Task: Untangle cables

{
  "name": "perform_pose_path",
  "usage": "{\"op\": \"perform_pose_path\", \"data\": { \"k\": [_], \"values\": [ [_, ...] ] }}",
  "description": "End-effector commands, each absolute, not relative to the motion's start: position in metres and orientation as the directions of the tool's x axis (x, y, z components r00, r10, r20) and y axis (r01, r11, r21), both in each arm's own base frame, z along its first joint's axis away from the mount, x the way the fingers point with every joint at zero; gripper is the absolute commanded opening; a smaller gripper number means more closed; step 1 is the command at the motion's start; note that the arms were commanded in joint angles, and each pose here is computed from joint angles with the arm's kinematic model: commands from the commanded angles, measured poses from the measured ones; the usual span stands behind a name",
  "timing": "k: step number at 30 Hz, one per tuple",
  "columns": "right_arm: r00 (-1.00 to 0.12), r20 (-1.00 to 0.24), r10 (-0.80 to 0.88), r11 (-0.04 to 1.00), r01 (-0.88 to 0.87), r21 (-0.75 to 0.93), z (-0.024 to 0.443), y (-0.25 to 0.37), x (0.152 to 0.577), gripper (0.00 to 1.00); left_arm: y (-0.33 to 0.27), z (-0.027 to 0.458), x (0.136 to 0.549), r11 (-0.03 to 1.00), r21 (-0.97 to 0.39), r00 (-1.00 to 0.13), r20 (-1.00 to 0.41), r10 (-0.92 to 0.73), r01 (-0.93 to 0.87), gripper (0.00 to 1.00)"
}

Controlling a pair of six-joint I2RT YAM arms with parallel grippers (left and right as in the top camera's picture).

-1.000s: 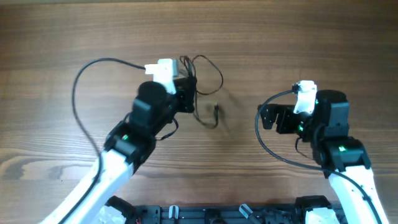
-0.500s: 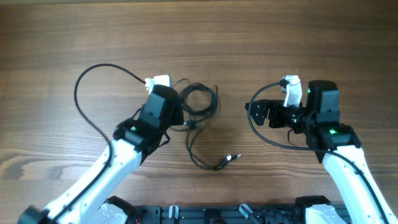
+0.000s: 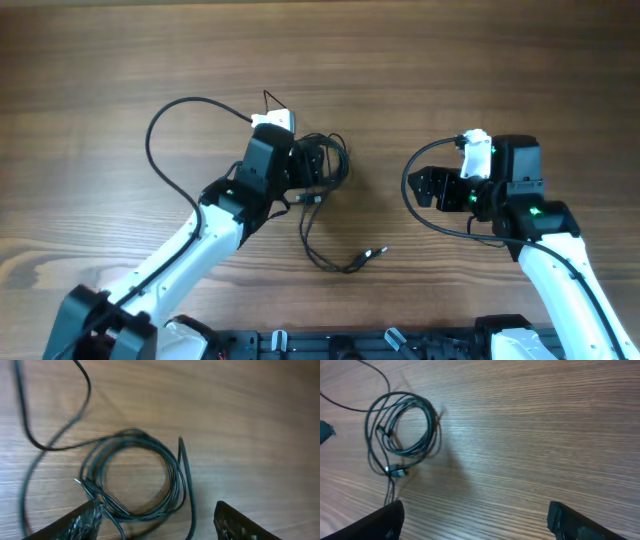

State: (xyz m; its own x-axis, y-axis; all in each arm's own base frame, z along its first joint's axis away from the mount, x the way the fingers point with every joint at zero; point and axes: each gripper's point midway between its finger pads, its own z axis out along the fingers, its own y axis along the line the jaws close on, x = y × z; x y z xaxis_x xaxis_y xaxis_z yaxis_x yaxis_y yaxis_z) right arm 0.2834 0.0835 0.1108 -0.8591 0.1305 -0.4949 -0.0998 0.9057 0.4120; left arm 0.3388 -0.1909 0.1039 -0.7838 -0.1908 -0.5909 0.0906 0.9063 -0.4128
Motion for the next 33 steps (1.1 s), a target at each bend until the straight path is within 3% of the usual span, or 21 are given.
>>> {"op": "perform_pose_path", "data": {
  "k": [1,4,8,10,15,16,17,18,19,22,25,28,33],
  "values": [
    [-0.848,-0.517,0.115,0.923,-0.101,0.372,0.114,0.078,0.289,0.94,-0.199,0.071,0.331,0.903,-0.421,-0.849,-0.506,-0.153,0.088,0.74],
    [-0.846,-0.519,0.119,0.922,-0.1,0.374,0.115,0.079,0.29,0.95,-0.213,0.058,0.324,0.88,-0.46,-0.88,-0.459,-0.123,0.117,0.73],
    [-0.842,-0.522,0.14,0.9,-0.111,0.421,0.12,0.086,0.292,0.94,-0.239,0.076,0.325,0.799,-0.565,-0.875,-0.472,-0.107,0.207,0.66],
    [-0.833,-0.529,0.161,0.884,-0.118,0.453,0.126,0.091,0.296,0.94,-0.238,0.074,0.327,0.805,-0.559,-0.873,-0.474,-0.112,0.2,0.59],
    [-0.829,-0.535,0.162,0.883,-0.121,0.453,0.127,0.091,0.297,0.95,-0.234,0.048,0.328,0.83,-0.532,-0.891,-0.442,-0.106,0.165,0.57],
    [-0.829,-0.536,0.161,0.883,-0.121,0.453,0.127,0.091,0.297,0.94,-0.234,0.046,0.328,0.832,-0.531,-0.893,-0.438,-0.105,0.162,0.52],
    [-0.829,-0.535,0.162,0.883,-0.121,0.453,0.127,0.091,0.298,0.94,-0.233,0.043,0.329,0.837,-0.524,-0.893,-0.438,-0.106,0.157,0.38],
    [-0.829,-0.535,0.165,0.882,-0.118,0.456,0.127,0.091,0.298,0.95,-0.225,0.039,0.333,0.863,-0.487,-0.884,-0.452,-0.119,0.132,0.15],
    [-0.83,-0.528,0.179,0.879,-0.106,0.464,0.127,0.091,0.298,0.94,-0.208,0.035,0.34,0.905,-0.418,-0.867,-0.477,-0.142,0.082,0.04],
    [-0.834,-0.527,0.163,0.875,-0.124,0.467,0.123,0.096,0.301,0.91,-0.144,0.037,0.347,0.96,-0.253,-0.826,-0.512,-0.236,-0.118,0.04],
    [-0.853,-0.518,0.069,0.867,-0.205,0.454,0.107,0.125,0.302,0.85,-0.1,0.054,0.335,0.912,-0.279,-0.798,-0.449,-0.401,-0.302,0.04],
    [-0.847,-0.53,-0.031,0.871,-0.283,0.402,0.089,0.165,0.304,0.84,-0.143,0.091,0.32,0.873,-0.484,-0.871,-0.397,-0.289,-0.069,0.04],
    [-0.755,-0.652,-0.073,0.817,-0.42,0.395,0.094,0.227,0.321,0.81,-0.19,0.153,0.288,0.696,-0.7,-0.902,-0.39,-0.183,0.162,0.04]
  ]
}}
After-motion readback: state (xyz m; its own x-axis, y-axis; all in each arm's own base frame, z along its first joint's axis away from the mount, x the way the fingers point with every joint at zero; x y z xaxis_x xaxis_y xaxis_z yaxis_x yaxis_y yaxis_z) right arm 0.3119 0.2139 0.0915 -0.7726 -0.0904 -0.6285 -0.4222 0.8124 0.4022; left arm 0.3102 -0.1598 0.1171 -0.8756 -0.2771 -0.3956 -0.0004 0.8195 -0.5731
